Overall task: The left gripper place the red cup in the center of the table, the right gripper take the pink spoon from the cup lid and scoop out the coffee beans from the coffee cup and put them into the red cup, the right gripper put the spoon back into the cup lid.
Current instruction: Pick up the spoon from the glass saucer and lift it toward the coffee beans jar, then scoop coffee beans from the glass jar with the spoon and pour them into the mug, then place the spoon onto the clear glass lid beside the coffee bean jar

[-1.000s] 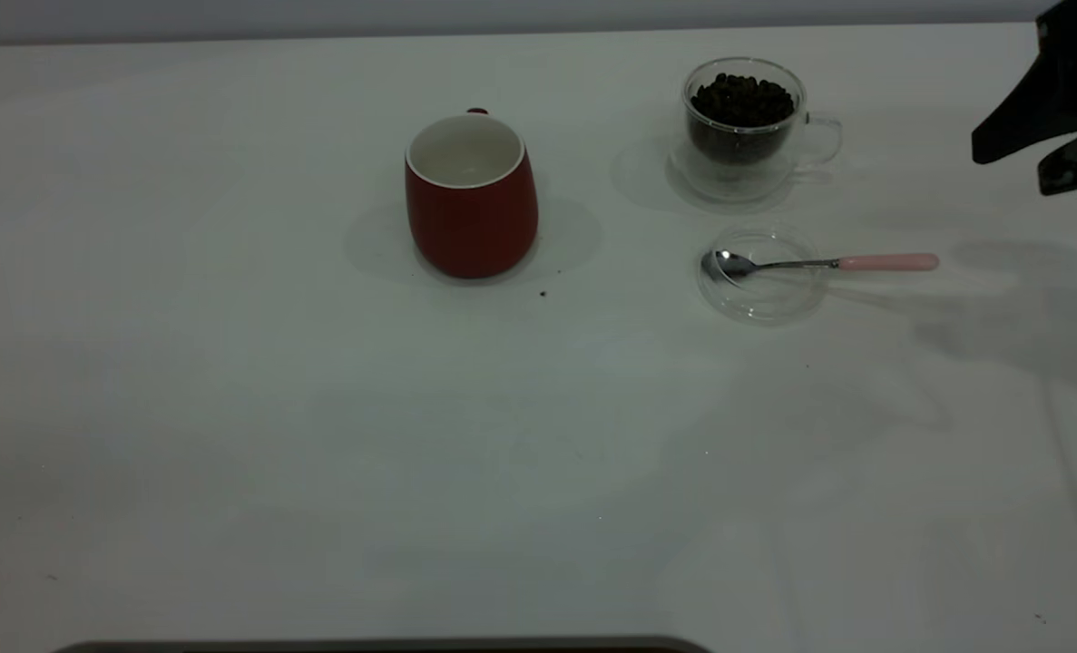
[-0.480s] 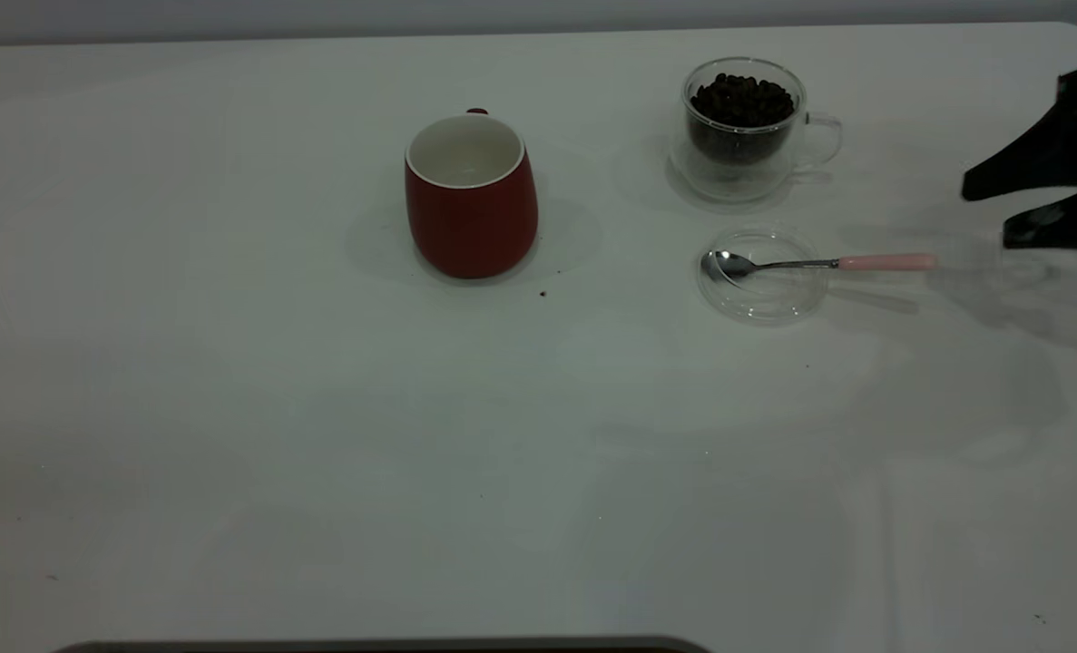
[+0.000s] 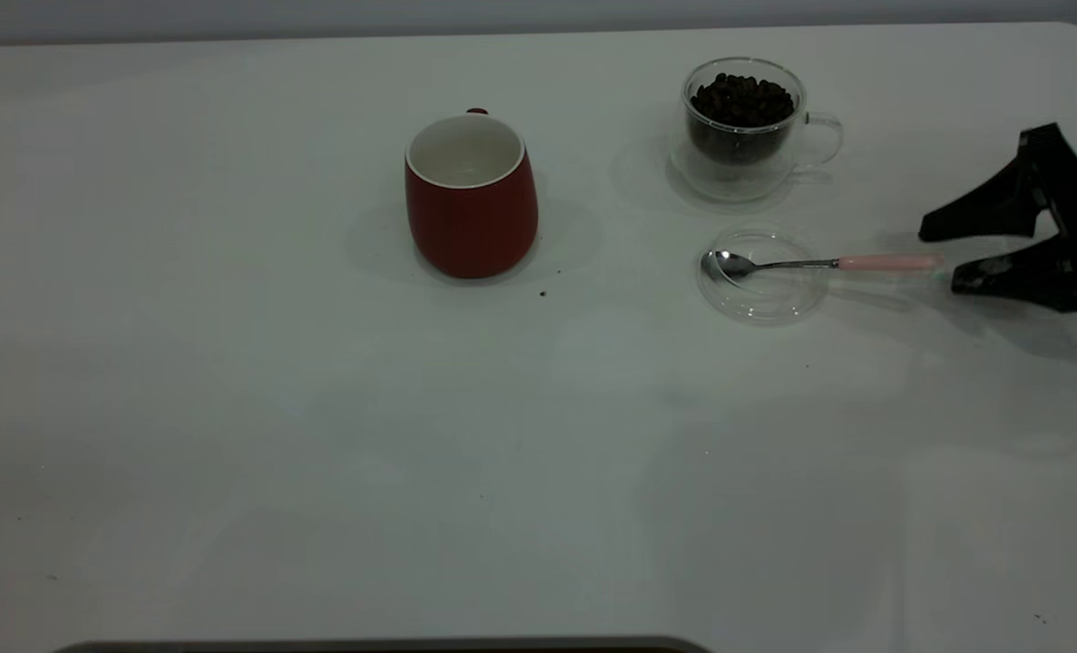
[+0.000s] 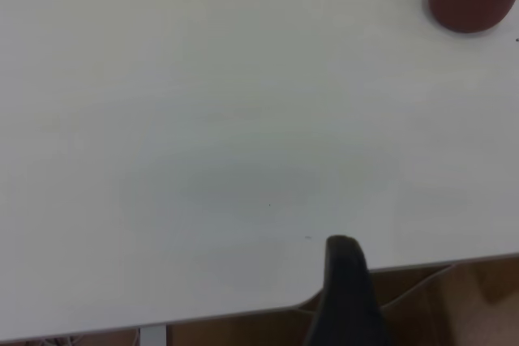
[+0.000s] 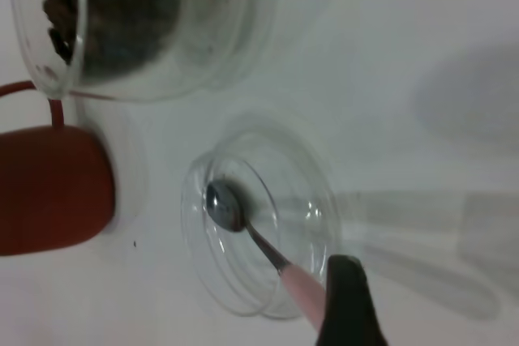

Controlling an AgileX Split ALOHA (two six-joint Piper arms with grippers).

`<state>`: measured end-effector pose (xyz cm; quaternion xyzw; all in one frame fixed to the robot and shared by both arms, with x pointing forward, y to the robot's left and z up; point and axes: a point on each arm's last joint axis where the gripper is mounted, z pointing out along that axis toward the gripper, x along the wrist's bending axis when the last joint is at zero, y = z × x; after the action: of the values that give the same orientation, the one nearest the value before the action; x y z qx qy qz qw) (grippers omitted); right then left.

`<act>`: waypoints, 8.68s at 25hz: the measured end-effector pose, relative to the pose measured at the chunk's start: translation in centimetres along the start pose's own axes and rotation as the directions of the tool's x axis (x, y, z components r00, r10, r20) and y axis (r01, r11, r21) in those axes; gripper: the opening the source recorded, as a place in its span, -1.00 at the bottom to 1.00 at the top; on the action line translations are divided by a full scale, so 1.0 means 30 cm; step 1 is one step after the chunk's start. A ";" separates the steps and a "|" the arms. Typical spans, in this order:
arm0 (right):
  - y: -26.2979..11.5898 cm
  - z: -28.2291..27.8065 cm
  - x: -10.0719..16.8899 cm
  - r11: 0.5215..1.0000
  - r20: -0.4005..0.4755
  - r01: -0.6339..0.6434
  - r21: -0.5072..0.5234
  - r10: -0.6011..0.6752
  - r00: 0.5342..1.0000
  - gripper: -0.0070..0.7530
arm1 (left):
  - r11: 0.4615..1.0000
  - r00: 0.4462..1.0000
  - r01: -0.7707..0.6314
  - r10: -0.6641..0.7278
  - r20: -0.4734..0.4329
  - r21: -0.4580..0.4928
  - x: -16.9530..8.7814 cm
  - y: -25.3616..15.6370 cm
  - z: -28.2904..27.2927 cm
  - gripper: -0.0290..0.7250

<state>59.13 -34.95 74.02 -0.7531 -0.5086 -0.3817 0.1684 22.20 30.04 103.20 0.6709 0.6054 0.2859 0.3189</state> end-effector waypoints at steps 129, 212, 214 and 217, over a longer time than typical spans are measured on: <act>0.250 -0.085 0.248 0.999 -0.273 -0.042 -0.001 0.040 0.961 -0.72 | 1.000 1.000 0.003 -0.003 0.000 0.000 0.000 0.000 0.000 0.63; 0.140 -0.058 0.241 0.893 -0.203 0.358 0.275 -0.309 0.929 -0.72 | 1.000 1.000 0.001 -0.001 0.000 0.000 0.000 0.000 0.000 0.63; 0.136 -0.036 0.214 0.913 -0.211 0.312 0.262 -0.262 0.942 -0.72 | 1.000 1.000 0.001 -0.001 0.000 0.000 0.000 0.000 0.000 0.63; 0.137 -0.020 0.189 0.935 -0.219 0.262 0.238 -0.211 0.953 -0.72 | 1.000 1.000 0.001 -0.001 0.000 0.000 0.000 0.000 0.000 0.63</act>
<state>63.67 -33.46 79.20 -0.6172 -0.6238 -0.3980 0.2676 22.20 30.04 103.20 0.6706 0.6057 0.2858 0.3190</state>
